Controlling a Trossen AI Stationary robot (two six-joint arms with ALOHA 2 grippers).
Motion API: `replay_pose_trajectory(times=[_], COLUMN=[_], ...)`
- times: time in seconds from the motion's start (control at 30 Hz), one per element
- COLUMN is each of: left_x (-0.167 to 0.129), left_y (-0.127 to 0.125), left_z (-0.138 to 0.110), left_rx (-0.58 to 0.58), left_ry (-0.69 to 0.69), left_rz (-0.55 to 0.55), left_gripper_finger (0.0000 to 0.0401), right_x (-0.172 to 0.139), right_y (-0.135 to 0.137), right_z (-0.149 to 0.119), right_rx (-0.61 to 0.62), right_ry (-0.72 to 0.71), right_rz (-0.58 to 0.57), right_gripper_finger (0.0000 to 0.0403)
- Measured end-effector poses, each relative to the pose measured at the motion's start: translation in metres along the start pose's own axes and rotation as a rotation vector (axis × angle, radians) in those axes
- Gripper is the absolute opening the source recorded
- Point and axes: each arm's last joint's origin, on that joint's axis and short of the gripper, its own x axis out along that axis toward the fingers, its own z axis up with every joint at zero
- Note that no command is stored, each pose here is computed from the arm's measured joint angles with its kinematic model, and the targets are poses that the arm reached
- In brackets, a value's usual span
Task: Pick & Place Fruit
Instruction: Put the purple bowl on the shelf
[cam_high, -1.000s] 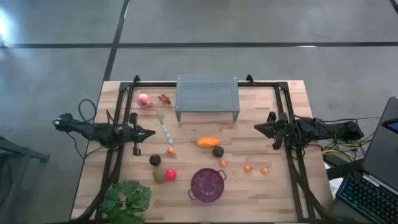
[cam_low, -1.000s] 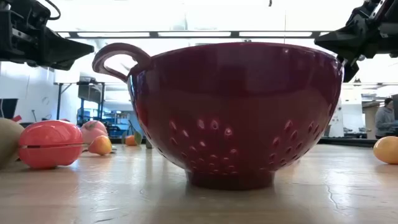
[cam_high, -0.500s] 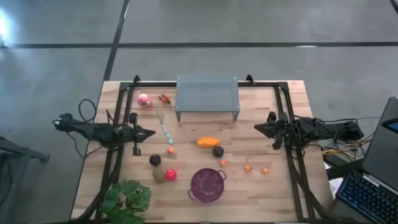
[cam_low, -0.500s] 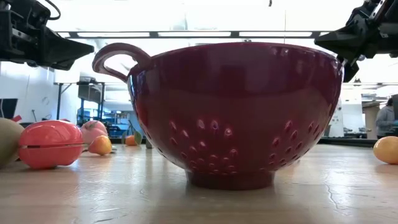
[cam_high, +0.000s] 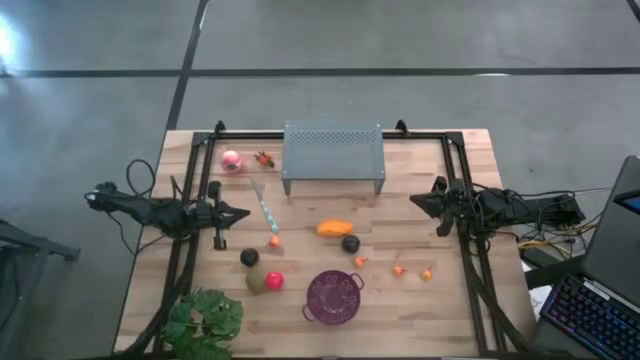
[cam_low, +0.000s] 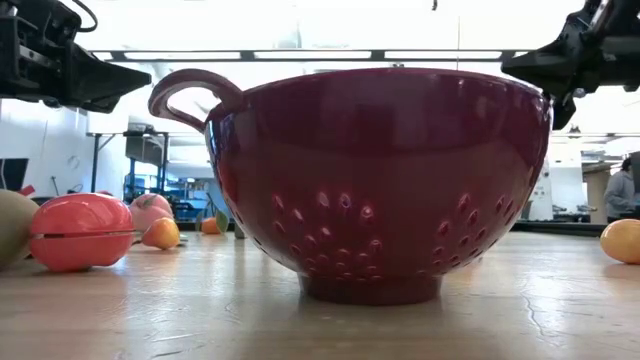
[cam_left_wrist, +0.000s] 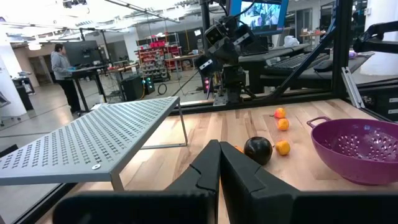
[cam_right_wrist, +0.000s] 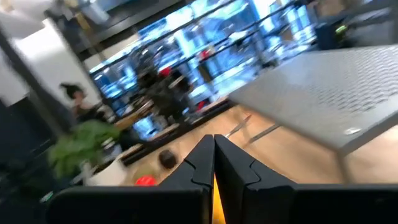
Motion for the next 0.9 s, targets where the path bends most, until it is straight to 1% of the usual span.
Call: replay_pose_trajectory(times=[0.1,0.23,0.3,0.37,0.43,0.5,0.63,0.67,0.77,0.9], left_x=[0.0,0.0,0.0,0.0,0.0,0.0,0.0,0.0,0.0,0.0], left_y=[0.0,0.0,0.0,0.0,0.0,0.0,0.0,0.0,0.0,0.0], left_z=[0.0,0.0,0.0,0.0,0.0,0.0,0.0,0.0,0.0,0.0], left_rx=[0.0,0.0,0.0,0.0,0.0,0.0,0.0,0.0,0.0,0.0], left_ry=[0.0,0.0,0.0,0.0,0.0,0.0,0.0,0.0,0.0,0.0], left_rz=[-0.001,-0.001,0.0,0.0,-0.001,0.0,-0.001,-0.001,0.0,0.0], left_gripper_finger=[0.0012,0.0012,0.0012,0.0012,0.0012,0.0012,0.0012,0.0012,0.0012,0.0012], right_x=[0.0,-0.002,-0.004,-0.006,-0.008,-0.008,-0.008,-0.007,-0.002,0.011], right_y=[0.0,0.005,0.008,0.011,0.013,0.016,0.024,0.025,0.027,0.033], right_z=[0.004,0.017,0.025,0.033,0.039,0.044,0.047,0.047,0.047,0.048], right_rx=[0.017,0.054,0.068,0.12,0.157,0.151,0.041,0.022,-0.05,-0.219], right_ry=[-0.06,-0.201,-0.283,-0.367,-0.429,-0.462,-0.463,-0.464,-0.454,-0.376], right_rz=[-0.032,-0.019,0.009,0.032,0.062,0.11,0.274,0.3,0.289,0.23], right_gripper_finger=[0.0009,0.0009,0.0009,0.0009,0.0009,0.0009,0.0009,0.0009,0.0009,0.0009])
